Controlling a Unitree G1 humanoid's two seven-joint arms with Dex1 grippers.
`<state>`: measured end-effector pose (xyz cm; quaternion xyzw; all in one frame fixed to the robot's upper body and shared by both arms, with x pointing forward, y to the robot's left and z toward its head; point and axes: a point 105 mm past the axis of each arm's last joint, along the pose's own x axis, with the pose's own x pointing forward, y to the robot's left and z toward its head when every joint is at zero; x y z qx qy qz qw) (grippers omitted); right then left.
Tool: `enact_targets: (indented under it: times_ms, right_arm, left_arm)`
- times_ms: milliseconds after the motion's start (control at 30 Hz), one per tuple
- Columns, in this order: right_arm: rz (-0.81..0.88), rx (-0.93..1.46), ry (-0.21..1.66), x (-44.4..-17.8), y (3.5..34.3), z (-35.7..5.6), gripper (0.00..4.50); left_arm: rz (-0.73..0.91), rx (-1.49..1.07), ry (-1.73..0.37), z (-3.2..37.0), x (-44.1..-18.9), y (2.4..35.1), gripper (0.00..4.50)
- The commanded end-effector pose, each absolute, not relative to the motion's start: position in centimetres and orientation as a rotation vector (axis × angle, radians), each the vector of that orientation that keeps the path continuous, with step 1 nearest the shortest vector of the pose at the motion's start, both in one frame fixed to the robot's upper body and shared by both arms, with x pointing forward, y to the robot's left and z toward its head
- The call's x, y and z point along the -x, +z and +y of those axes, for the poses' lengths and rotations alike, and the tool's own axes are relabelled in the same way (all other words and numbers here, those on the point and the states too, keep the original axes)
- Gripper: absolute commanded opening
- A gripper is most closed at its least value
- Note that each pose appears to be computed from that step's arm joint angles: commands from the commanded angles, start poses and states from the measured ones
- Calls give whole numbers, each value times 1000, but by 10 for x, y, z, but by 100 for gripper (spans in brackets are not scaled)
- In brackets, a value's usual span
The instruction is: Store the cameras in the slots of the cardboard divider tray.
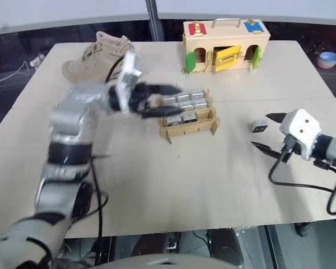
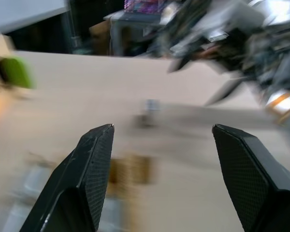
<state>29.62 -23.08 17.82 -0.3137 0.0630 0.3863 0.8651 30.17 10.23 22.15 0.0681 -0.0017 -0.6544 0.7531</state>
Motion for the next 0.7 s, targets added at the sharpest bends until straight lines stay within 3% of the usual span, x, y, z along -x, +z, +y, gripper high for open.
enact_targets:
  times_ms: [33, 200, 633, 700]
  right_arm:
    - [136, 677, 803, -312, 188, -236, 450]
    - [221, 706, 841, -342, 178, -242, 450]
    - [380, 785, 844, -372, 152, -268, 450]
    - [383, 777, 844, -375, 150, -268, 366]
  left_arm:
    - [-86, -188, -1498, 117, -261, 231, 333]
    - [-28, -170, -1492, 139, -230, 207, 333]
    - [-57, -148, -1371, 141, -220, 206, 333]
    - [-61, -151, -1361, 141, -220, 206, 338]
